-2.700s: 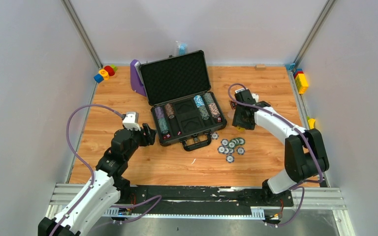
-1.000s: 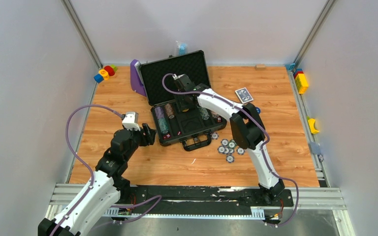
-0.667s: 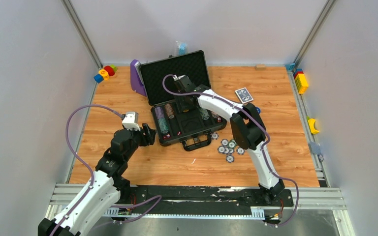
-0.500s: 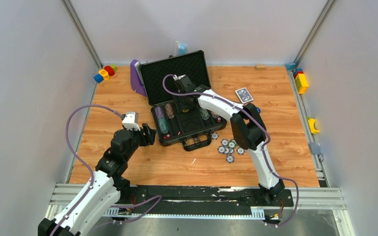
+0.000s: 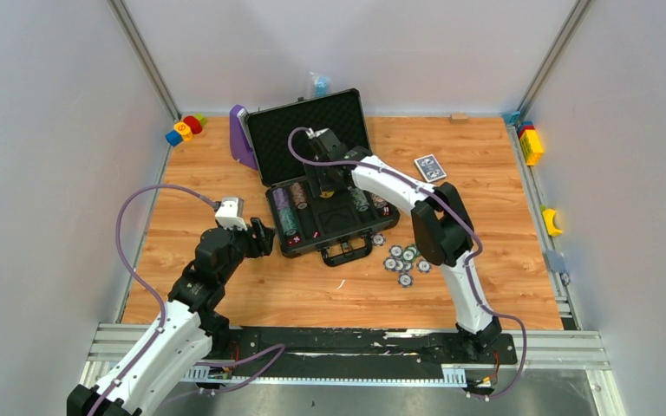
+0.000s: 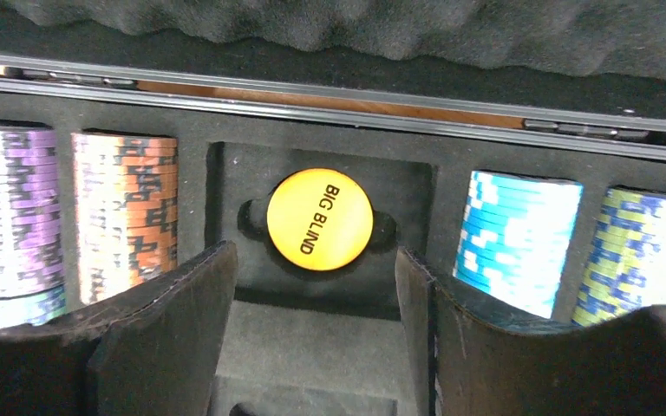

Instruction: Pack up texas hold em set

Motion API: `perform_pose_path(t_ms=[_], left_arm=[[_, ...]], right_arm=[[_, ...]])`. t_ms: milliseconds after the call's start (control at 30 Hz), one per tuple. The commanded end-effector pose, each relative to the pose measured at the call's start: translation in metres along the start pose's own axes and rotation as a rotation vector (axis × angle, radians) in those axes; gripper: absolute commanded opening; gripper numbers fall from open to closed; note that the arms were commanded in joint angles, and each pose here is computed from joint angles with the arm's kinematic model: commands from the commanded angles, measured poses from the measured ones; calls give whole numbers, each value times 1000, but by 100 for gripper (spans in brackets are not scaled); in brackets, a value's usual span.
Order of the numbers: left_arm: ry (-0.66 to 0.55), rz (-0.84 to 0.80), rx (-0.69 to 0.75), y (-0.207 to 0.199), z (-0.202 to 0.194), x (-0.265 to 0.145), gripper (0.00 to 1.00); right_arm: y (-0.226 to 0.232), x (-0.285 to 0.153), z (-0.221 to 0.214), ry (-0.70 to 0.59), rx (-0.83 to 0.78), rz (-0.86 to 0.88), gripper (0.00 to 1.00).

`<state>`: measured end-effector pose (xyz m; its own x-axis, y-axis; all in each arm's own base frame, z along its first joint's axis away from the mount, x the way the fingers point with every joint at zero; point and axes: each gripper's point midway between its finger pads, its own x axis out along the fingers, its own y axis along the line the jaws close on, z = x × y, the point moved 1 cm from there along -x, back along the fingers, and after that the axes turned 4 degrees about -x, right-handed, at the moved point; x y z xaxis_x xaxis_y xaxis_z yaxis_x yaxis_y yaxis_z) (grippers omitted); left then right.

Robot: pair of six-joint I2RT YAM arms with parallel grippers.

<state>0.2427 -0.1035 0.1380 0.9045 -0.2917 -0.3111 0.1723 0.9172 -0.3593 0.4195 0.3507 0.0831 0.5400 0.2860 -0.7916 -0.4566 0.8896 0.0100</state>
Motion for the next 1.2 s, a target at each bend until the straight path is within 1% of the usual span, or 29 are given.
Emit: perform_pose_path(t_ms=[0,100,233,300,400,567,700,800,933,1000,1100,1167], left_arm=[[-41,-1,-6,-1,9,0,70],[-40,-2,-6,-1,9,0,70],[-40,-3,-7,-1,9,1,70],[-40,-4,-7,-2,9,1,70],[-41,0,-7,-1,9,1,70],[-40,-2,-10,-1,9,1,70],[-40,-7,-10,-2,9,1,70],[-43,-5,-11,-2,9,2,70],[-51,4,-10,0,10,0,71],[-55,3,-11,0,11,0,71],[-62,2,-13,0,12,-1,71],[-60,0,-12,0,11,-1,72]], right_arm=[[-4,-55,47,-145,32,4,69],[-15,-77,47,-169,17,-20,69],[-54,-105,36,-183,69,-103,69],[-81,-118,27,-188,124,-139,69],[-126,-131,1,-174,219,-215,69],[-196,-147,-43,-155,451,-378,70],[-241,-152,-78,-158,634,-451,75],[-267,-150,-92,-148,709,-450,80],[-298,-151,-95,-143,758,-503,82],[-310,-151,-96,-140,784,-525,84],[-324,-146,-97,-128,806,-531,85],[-326,-137,-98,-104,800,-522,82]])
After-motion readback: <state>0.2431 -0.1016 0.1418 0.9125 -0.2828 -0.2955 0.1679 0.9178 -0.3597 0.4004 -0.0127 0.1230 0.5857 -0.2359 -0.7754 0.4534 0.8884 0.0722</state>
